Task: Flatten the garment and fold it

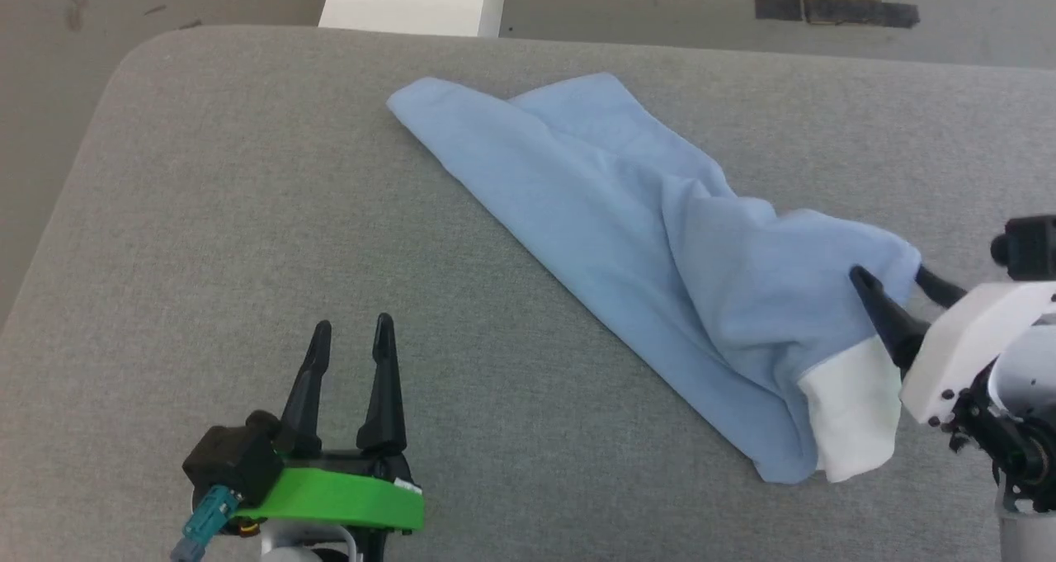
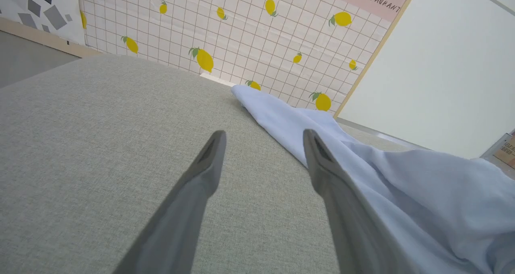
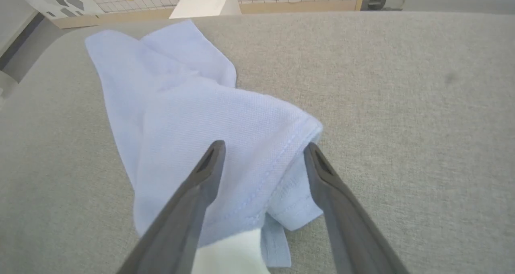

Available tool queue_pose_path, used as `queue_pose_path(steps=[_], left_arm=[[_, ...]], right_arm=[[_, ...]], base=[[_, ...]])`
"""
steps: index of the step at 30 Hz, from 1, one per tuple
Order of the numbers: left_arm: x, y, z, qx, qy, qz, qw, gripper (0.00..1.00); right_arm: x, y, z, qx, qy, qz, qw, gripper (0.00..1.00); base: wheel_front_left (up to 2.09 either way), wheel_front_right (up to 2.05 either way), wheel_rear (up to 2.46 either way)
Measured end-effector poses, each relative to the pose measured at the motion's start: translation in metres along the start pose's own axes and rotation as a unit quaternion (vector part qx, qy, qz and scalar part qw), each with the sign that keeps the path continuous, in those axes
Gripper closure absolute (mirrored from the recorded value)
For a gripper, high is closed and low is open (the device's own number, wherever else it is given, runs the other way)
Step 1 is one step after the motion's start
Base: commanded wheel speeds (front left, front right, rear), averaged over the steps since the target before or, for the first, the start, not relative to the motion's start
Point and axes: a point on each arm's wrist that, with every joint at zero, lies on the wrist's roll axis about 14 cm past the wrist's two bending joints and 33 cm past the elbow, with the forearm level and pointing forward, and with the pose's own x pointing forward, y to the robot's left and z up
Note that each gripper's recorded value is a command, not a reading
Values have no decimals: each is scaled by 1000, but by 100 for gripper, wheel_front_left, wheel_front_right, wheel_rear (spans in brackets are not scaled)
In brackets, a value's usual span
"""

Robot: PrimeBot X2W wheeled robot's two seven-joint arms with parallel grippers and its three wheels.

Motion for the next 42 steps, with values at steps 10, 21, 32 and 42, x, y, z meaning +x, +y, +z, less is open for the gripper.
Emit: queue_pose_path(steps=[10,21,32,42], left_arm=[[-2,8,0,4,2,13,1000,0],[-4,9,4,5,-4,14,1000,0],[-2,3,0,1,2,6,1000,0],[-4,13,-3,3,7,23,1000,0]], right_arm=[[15,-8,-53,4,81,-10,997,0],[21,10,-20,3,-12,9,1000,0],[10,91,-34,-17,14,126,992,100],[-10,78,-147,-2,221,102,970,0]], base=[[0,0,0],[0,0,0],[0,0,0],[0,0,0]])
